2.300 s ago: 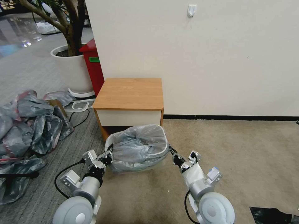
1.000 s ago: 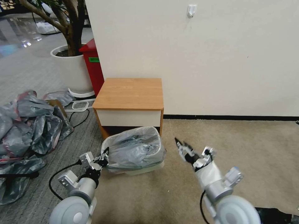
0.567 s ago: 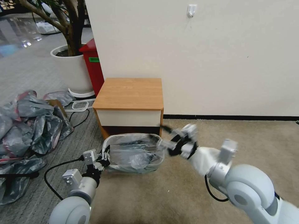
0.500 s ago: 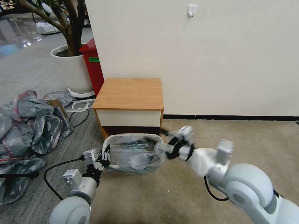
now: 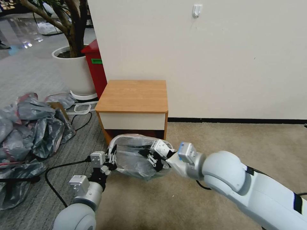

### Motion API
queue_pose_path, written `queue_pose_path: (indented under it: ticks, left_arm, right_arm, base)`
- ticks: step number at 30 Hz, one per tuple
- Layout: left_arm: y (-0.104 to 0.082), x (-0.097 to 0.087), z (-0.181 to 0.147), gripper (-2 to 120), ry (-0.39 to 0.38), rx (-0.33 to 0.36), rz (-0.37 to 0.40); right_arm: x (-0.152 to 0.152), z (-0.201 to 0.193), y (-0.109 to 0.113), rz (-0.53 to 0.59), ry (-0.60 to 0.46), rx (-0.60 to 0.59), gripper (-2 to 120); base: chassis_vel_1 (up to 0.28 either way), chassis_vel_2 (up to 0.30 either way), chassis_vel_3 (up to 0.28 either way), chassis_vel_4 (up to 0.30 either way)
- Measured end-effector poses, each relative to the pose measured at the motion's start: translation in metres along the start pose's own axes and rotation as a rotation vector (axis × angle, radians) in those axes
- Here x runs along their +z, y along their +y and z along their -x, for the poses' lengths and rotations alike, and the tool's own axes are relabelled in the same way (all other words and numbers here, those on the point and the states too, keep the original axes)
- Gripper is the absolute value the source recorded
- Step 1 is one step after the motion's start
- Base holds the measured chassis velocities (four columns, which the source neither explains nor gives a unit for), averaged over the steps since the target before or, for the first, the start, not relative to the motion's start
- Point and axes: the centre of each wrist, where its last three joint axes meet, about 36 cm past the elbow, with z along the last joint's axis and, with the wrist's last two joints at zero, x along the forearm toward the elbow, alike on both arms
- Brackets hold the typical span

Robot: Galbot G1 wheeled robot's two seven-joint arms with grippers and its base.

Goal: Pick up the garbage bag from the table and place it over the trash can.

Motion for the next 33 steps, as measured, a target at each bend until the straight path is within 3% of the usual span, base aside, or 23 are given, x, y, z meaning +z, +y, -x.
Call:
queue_pose_path:
  ticks: [9, 13, 33]
  left_arm:
    - [-0.006, -0.004, -0.002, 7, -0.014, 0.022, 0.018]
    - [-0.013, -0.007, -0.004, 7, -0.024, 0.041, 0.027]
    - [-0.022, -0.012, -0.014, 7, -0.037, 0.066, 0.035]
  right_arm:
    - [0.006, 0.023, 0.006, -0.046, 0.042, -0.023, 0]
    - [0.008, 0.038, 0.002, -0.100, 0.064, -0.006, 0]
    - [0.030, 0.063, -0.009, -0.152, 0.163, 0.024, 0]
  base:
    - [0.000, 0.000, 0.000, 0.000]
    - [0.000, 0.000, 0.000, 0.000]
    - [0.000, 0.000, 0.000, 0.000]
